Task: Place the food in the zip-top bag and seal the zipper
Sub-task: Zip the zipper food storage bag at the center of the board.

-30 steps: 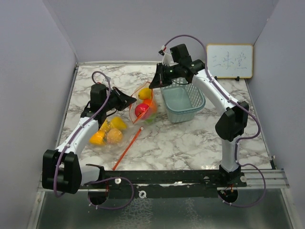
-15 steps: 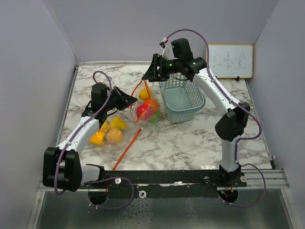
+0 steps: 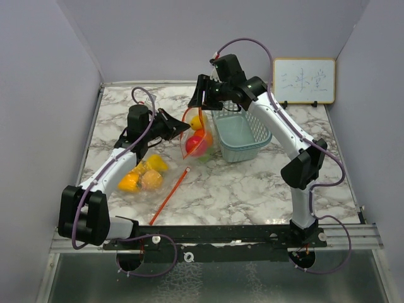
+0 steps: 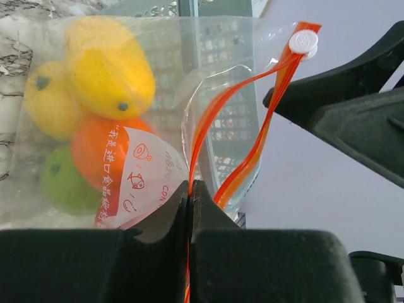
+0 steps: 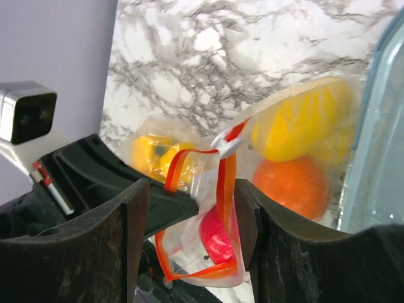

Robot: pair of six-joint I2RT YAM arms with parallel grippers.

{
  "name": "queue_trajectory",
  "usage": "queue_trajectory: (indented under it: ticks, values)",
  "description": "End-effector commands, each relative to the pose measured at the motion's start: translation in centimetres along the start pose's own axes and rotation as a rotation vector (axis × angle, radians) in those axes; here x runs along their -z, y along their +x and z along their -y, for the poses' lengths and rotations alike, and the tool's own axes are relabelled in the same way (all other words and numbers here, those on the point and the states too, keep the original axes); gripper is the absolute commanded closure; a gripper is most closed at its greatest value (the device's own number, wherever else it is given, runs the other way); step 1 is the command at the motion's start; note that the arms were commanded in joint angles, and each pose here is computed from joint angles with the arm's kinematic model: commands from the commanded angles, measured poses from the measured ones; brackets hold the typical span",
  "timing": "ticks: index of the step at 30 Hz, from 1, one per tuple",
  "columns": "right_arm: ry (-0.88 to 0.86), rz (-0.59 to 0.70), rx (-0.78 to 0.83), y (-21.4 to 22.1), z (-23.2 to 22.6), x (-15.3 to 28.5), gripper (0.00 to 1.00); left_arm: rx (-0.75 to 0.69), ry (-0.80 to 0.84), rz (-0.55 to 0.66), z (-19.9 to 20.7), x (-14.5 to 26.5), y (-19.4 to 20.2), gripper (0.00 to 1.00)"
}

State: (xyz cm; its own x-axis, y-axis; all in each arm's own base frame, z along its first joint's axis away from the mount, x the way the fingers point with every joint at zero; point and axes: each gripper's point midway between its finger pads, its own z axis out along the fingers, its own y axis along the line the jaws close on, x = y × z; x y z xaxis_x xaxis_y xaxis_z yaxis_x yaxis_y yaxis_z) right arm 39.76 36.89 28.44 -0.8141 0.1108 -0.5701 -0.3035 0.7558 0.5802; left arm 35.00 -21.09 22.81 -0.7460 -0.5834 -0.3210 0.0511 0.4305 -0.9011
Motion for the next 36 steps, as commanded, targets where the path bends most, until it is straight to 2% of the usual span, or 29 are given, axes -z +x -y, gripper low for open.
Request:
queue_trajectory:
  ticks: [1, 6, 14, 16, 18, 19, 25, 28, 31, 34, 36]
  values:
    - [0.152, 0.081, -0.019, -1.3, 2.5, -0.4, 0.44, -0.033, 0.069, -0.011, 2.2, -0.2, -0.2, 1.0]
    - [0.256, 0.123, -0.016, -1.5, 4.9, -1.1, 0.45, -0.046, 0.078, -0.016, 2.5, -0.1, -0.1, 1.0]
    - [0.229, 0.12, -0.038, -2.1, 4.3, -2.9, 0.47, -0.052, 0.083, -0.033, 2.5, -0.1, 0.2, 1.0]
    - [0.225, 0.109, -0.042, -1.7, 4.3, -3.1, 0.56, -0.054, 0.085, -0.036, 2.5, -0.1, 0.2, 1.0]
    - [0.217, 0.104, -0.046, -1.3, 4.2, -3.0, 0.82, -0.052, 0.086, -0.042, 2.5, -0.1, 0.4, 1.0]
    - [0.214, 0.105, -0.046, -1.3, 4.2, -2.8, 0.87, -0.053, 0.087, -0.042, 2.5, 0.0, 0.4, 1.0]
    - [0.182, 0.164, 0.026, -2.8, 3.0, -0.7, 0.95, -0.112, 0.091, -0.031, 4.2, 0.3, -0.7, 0.99]
    - [0.122, 0.214, 0.106, -4.5, 1.2, 0.7, 0.97, -0.199, 0.104, -0.03, 6.2, 1.2, -1.7, 0.75]
    - [0.028, 0.255, 0.202, -6.4, -1.3, 2.0, 0.97, -0.347, 0.118, -0.019, 8.3, 2.7, -2.4, 0.47]
    - [-0.075, 0.265, 0.277, -7.5, -3.3, 3.4, 0.97, -0.518, 0.117, 0.02, 10.0, 4.6, -3.2, 0.05]
    - [-0.169, 0.248, 0.314, -7.6, -4.6, 4.1, 0.98, -0.642, 0.106, 0.054, 10.6, 5.9, -3.6, 0.01]
